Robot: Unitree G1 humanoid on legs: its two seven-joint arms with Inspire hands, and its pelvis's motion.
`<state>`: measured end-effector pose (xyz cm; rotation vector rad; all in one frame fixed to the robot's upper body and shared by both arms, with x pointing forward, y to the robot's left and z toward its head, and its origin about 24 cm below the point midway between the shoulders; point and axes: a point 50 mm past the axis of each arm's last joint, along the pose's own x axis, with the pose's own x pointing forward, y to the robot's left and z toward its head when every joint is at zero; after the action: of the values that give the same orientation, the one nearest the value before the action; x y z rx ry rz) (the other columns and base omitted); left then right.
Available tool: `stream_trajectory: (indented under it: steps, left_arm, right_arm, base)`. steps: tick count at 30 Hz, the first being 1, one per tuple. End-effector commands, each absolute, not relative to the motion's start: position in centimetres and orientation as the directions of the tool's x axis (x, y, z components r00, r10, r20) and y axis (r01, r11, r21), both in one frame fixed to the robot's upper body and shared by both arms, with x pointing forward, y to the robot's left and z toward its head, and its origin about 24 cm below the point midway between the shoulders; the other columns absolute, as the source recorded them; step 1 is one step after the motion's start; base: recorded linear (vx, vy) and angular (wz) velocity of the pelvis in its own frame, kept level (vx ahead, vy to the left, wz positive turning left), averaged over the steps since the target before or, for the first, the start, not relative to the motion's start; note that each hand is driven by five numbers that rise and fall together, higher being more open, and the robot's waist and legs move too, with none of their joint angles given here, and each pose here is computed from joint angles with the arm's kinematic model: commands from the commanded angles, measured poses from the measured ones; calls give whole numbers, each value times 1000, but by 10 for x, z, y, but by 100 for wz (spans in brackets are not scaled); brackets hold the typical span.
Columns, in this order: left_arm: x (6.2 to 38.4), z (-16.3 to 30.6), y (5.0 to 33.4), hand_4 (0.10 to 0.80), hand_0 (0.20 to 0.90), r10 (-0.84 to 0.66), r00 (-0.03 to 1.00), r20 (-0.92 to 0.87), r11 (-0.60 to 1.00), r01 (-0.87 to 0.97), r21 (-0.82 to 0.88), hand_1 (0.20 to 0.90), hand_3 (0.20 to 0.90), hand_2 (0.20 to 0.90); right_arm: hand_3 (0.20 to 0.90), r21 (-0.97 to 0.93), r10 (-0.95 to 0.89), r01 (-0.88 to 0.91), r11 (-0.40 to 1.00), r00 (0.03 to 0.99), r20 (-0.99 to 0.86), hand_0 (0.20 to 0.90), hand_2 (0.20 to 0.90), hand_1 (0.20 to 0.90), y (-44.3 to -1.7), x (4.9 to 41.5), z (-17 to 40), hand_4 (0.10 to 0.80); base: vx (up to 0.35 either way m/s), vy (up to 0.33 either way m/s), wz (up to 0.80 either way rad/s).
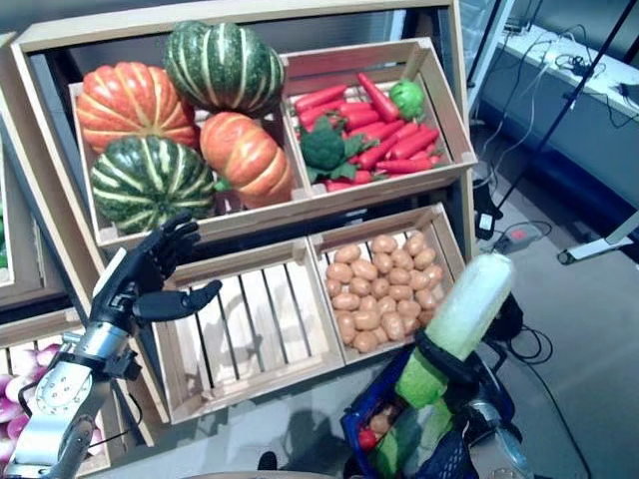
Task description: Put vegetables into the basket
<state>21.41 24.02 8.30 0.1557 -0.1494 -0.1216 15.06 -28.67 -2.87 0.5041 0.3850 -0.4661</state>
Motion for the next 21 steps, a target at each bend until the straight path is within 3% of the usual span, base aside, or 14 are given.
stream_trajectory:
  steps: [1, 4, 11, 14, 19, 21]
  left_arm:
    - [241, 145, 243, 800, 900, -80, 883, 463, 976, -25, 216, 900, 900, 900]
    - [255, 155, 233, 800, 900, -20, 847, 531, 981, -86, 174, 900, 900, 900]
    - [267, 175, 211, 800, 900, -32, 775, 631, 985, -84, 154, 900, 900, 900]
    - [271, 180, 200, 800, 900, -55, 761, 646, 989, -48, 141, 900, 900, 900]
    - [275, 195, 168, 800, 900, -170, 691, 703, 972, 235, 4, 900, 900, 900]
    - [276, 197, 162, 800, 900, -171, 682, 711, 963, 270, -27, 900, 900, 900]
  right_arm:
    - [300, 486, -579, 534, 692, 812, -68, 300, 300, 300, -298, 208, 39, 400]
    - [300, 555, -705, 601, 575, 708, -36, 300, 300, 300, -303, 225, 52, 400]
    - [300, 616, -839, 722, 314, 515, -176, 300, 300, 300, -317, 236, 47, 400]
    - [300, 619, -837, 743, 254, 490, -244, 300, 300, 300, -320, 241, 37, 400]
    - [300, 661, -790, 723, 200, 518, -327, 300, 300, 300, -310, 267, 28, 400]
    - [300, 663, -775, 722, 200, 530, -344, 300, 300, 300, -308, 276, 28, 400]
  base:
    - [-436, 36, -5]
    - [-325, 10, -12]
    - [-202, -49, -4]
    - [-149, -70, 6]
    - [-169, -82, 4]
    - [-107, -17, 3]
